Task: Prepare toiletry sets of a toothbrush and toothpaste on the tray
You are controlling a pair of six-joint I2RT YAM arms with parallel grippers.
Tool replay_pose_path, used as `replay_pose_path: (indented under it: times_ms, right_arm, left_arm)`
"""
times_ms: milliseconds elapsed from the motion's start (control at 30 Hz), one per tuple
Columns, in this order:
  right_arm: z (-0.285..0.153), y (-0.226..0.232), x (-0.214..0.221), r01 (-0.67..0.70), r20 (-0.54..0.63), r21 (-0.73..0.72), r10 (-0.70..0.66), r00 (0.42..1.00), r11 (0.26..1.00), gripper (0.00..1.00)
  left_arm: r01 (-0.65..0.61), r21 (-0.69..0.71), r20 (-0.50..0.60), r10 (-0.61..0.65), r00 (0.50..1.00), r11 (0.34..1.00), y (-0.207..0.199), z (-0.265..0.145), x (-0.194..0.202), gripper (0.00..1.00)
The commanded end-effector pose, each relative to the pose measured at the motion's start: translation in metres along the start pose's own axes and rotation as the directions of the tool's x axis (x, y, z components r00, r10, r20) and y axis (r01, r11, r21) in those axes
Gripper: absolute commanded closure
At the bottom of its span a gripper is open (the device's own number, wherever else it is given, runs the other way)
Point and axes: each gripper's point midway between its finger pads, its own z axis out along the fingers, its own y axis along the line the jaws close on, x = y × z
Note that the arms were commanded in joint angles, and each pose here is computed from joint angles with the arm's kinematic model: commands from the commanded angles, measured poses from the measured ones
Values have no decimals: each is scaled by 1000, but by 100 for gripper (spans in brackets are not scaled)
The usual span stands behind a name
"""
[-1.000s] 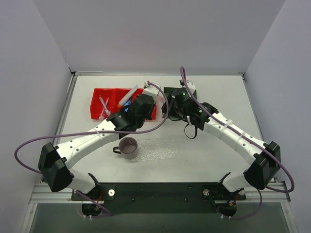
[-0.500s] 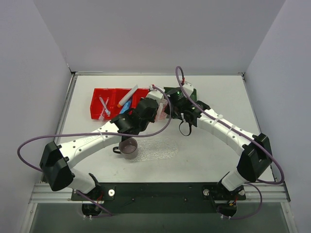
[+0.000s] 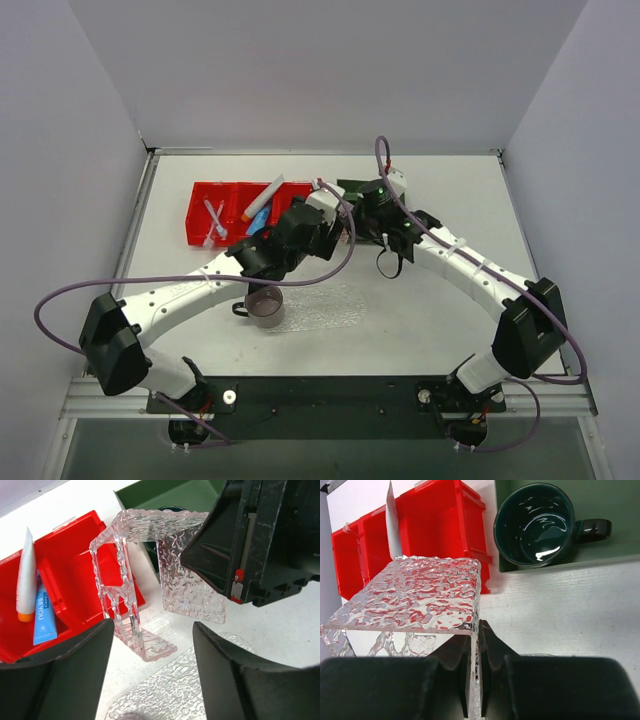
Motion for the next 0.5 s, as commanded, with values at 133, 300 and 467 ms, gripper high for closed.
replay_pose_path:
  times_ms: [133,300,467]
  right_arm:
    - [-11,17,-23,-50,-6,-236,50,999,970,100]
    - [-18,19,-21,-55,-64,-397,33,997,916,100]
    - [-46,17,-19,1,-91,-511,-55,994,860,100]
  left_arm:
    - [55,224,170,-94,981,973,-28,-34,-53,13]
    - [33,373,178,-107,978,927,-47,-53,-66,12]
    - [122,536,173,-250,952,836,-36,-75,-88,8]
